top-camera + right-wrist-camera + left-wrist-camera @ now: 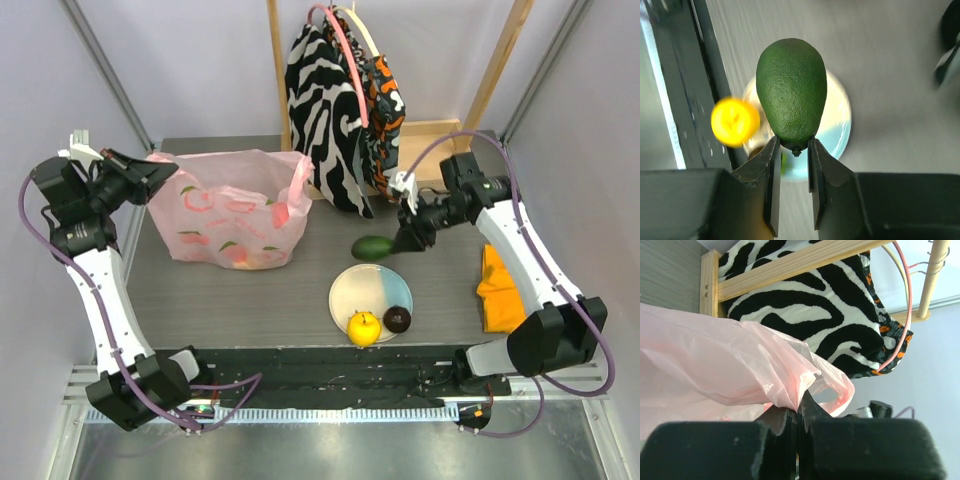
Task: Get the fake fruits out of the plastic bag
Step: Place the fake fruit on the plate.
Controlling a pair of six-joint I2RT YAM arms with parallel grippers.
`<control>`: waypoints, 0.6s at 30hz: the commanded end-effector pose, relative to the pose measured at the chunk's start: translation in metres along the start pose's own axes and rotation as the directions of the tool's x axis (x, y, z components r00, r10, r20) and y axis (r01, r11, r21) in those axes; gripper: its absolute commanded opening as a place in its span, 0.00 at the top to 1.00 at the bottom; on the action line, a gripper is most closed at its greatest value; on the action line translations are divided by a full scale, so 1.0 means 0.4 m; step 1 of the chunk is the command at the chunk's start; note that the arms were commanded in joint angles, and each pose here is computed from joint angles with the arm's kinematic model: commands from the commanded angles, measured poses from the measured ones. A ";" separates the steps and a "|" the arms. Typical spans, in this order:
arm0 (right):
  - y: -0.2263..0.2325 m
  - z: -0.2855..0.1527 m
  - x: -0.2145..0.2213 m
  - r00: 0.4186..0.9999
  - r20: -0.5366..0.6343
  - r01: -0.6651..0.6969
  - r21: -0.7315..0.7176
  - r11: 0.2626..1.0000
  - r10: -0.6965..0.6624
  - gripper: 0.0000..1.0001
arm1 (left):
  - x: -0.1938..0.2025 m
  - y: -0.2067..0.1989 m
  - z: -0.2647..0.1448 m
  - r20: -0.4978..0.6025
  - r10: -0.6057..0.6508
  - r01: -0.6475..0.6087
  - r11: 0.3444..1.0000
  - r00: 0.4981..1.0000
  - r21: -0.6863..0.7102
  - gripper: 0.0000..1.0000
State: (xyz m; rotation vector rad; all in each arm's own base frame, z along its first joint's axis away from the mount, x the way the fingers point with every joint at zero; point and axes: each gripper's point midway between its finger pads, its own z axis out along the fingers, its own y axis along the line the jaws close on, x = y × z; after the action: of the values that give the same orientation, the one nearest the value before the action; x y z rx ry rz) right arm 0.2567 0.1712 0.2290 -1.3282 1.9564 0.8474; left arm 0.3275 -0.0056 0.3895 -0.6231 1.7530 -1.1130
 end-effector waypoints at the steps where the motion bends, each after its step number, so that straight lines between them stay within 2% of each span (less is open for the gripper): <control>1: 0.009 -0.009 0.153 0.988 -0.111 0.101 -0.025 0.995 -0.103 0.97 | 0.018 -0.046 -0.034 -0.005 0.101 -0.100 0.994 0.995 0.034 1.00; 9: -0.008 0.060 0.290 0.988 -0.156 -0.005 0.009 1.000 0.007 0.95 | 0.037 -0.022 -0.041 -0.013 0.104 -0.104 0.995 0.994 0.000 1.00; 14: -0.031 0.108 0.320 0.978 -0.136 -0.156 0.019 0.988 0.157 0.93 | 0.057 -0.013 -0.054 -0.025 0.107 -0.107 0.994 0.994 -0.024 1.00; 18: -0.055 0.127 0.338 0.976 -0.124 -0.173 0.060 0.983 0.180 0.89 | 0.078 0.003 -0.065 -0.039 0.106 -0.107 0.993 0.994 -0.046 1.00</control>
State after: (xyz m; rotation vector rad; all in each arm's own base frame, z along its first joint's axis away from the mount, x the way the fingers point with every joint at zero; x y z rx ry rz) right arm 0.2235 0.1270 0.0934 -1.3033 2.2392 0.8460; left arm 0.3041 -0.0150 0.3809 -0.5605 1.8104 -1.0440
